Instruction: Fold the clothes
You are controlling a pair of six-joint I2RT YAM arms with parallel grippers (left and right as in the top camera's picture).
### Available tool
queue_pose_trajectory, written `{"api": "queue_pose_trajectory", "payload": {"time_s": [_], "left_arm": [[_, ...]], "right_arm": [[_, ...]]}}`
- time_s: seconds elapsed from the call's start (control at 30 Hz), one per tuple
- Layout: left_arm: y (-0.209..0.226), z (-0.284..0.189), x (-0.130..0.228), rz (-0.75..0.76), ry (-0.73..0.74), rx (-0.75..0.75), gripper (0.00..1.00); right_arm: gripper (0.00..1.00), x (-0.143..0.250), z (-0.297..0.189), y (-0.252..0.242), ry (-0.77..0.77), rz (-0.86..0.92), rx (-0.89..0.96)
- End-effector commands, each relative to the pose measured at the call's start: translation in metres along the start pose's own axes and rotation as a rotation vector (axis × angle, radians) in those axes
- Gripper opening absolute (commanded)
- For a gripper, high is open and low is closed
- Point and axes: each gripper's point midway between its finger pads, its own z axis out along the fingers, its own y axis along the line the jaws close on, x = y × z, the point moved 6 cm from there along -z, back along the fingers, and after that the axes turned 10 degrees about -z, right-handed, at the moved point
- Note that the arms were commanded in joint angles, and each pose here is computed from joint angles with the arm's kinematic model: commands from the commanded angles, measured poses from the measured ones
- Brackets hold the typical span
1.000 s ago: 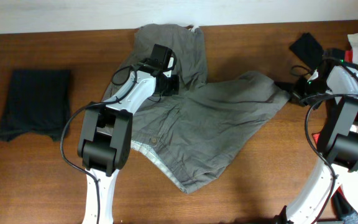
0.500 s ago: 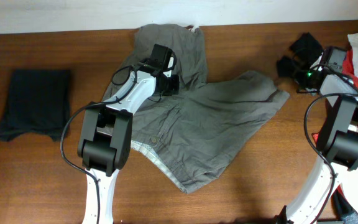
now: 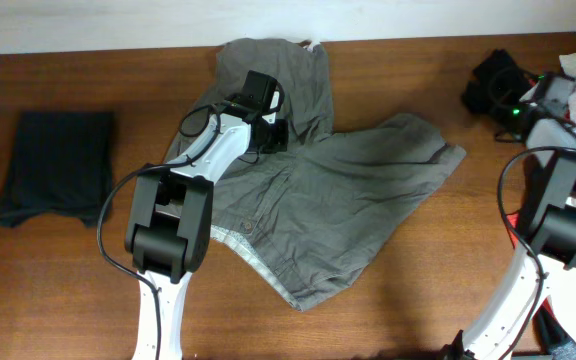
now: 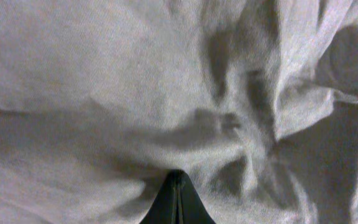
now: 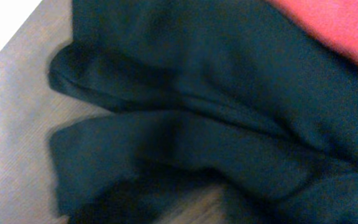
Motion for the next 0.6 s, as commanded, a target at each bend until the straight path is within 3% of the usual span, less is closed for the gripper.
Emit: {"api": "queue_pose_trajectory", "payload": {"time_s": [0.0, 0.27, 0.4, 0.57], "left_arm": [[0.006, 0.014, 0.002, -0.008, 0.009, -0.022, 0.01], [-0.041, -0.090, -0.045, 0.074, -0.166, 0.118, 0.01], [-0.054, -0.144, -0.026, 0.091, -0.133, 0.117, 0.01], [-0.070, -0.177, 0.013, 0.123, -0.015, 0.117, 0.00]], "right_arm": [[0.99, -0.055, -0.039, 0.023, -0.053, -0.038, -0.194], [0.99, -0.104, -0.126, 0.051, 0.010, -0.081, -0.182], [0.99, -0.104, -0.139, 0.054, 0.042, -0.068, -0.178], [0.99, -0.102, -0.137, 0.054, 0.052, -0.066, -0.177]]}}
